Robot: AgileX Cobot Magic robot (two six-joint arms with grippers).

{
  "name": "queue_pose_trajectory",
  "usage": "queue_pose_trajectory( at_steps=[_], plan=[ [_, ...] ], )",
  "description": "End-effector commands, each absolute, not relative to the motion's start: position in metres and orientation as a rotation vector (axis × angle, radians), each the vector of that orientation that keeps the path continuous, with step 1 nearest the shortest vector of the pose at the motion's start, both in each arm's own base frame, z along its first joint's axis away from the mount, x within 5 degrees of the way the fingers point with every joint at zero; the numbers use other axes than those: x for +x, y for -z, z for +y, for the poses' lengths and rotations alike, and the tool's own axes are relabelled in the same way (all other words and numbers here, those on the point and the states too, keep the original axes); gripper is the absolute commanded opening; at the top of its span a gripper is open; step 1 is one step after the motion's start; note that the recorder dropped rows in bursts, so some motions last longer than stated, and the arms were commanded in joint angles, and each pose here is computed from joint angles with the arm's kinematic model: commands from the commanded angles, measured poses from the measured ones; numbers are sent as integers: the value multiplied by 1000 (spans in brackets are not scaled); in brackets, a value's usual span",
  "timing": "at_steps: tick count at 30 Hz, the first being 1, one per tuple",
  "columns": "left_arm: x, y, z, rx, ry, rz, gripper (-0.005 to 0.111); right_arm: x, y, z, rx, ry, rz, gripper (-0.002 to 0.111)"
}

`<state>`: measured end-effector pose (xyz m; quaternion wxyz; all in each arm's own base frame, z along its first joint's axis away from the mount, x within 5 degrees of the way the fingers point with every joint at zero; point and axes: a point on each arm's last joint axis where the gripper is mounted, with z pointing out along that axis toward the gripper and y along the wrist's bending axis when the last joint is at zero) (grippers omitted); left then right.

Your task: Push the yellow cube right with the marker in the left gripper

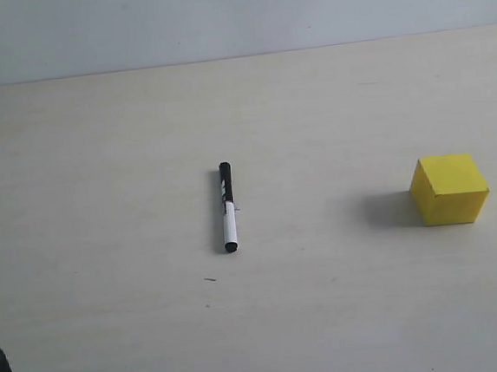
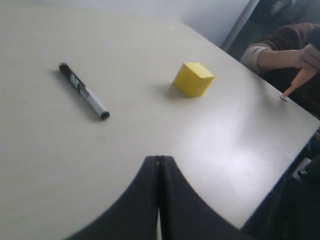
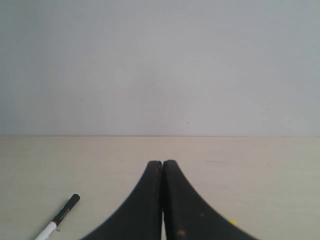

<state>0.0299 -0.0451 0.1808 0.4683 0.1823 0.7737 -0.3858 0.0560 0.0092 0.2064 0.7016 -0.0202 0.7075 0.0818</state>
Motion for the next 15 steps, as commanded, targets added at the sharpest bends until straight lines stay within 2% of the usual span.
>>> queue_pose_trajectory(
  at_steps=[1,8,15],
  plan=[
    [26,-179,-46,395,1032,1967,0,56,-206,9,-51,-175,1569,0],
    [32,-186,-44,519,870,1793,0,56,-206,9,-51,-175,1569,0],
    [32,-187,-44,526,862,1788,0,56,-206,9,-51,-175,1569,0]
  ],
)
